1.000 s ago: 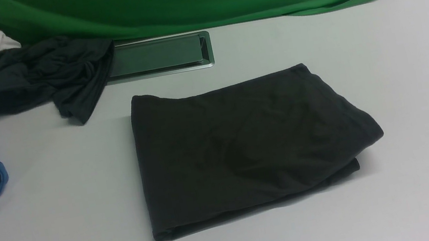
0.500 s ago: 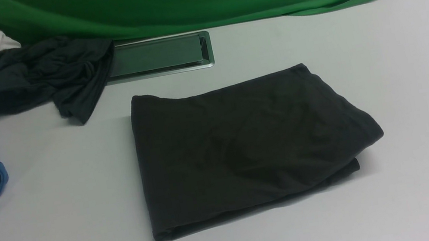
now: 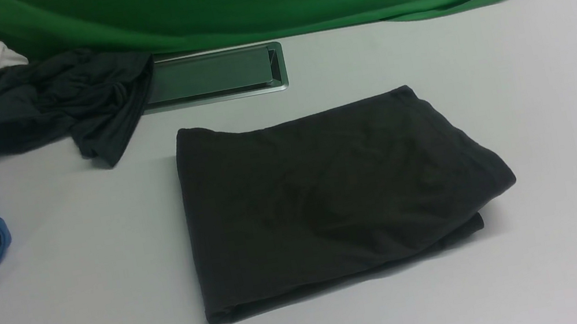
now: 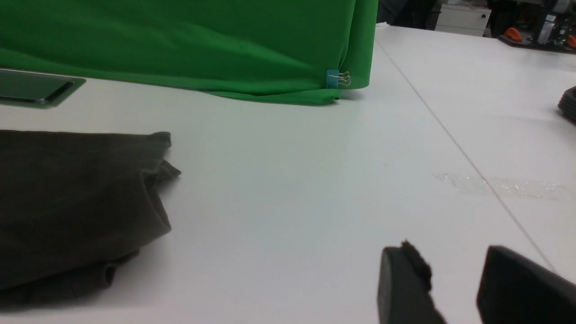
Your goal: Fold a long-sleeved shirt on a white desktop.
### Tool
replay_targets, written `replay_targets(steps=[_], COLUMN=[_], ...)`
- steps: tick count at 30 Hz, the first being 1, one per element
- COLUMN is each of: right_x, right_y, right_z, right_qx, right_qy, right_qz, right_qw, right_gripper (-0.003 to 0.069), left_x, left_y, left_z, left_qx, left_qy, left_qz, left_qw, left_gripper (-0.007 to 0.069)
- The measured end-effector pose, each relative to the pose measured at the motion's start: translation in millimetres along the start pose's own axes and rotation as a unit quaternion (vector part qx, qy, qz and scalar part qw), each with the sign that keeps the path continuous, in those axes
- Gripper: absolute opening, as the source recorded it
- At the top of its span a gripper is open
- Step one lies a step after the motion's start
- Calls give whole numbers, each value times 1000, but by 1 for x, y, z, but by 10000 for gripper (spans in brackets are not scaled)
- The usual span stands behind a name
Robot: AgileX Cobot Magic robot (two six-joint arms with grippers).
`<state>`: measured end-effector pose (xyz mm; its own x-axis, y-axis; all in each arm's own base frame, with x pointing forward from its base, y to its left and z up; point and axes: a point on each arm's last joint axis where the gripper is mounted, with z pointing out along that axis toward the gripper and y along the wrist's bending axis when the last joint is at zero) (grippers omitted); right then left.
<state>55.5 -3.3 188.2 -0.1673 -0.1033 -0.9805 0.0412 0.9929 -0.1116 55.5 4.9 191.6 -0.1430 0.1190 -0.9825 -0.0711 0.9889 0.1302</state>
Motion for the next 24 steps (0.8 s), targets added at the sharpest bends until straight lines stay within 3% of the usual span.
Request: replay_targets(steps=[24], right_x=[0], right_y=[0], right_z=[0], right_qx=[0], right_qy=[1], right_qz=[0], right_qw=[1000], right_gripper=[240], left_x=[0], left_y=[0], left_z=[0], left_qx=[0], left_qy=[0], left_qz=[0], left_qw=[1000], left_gripper=[204])
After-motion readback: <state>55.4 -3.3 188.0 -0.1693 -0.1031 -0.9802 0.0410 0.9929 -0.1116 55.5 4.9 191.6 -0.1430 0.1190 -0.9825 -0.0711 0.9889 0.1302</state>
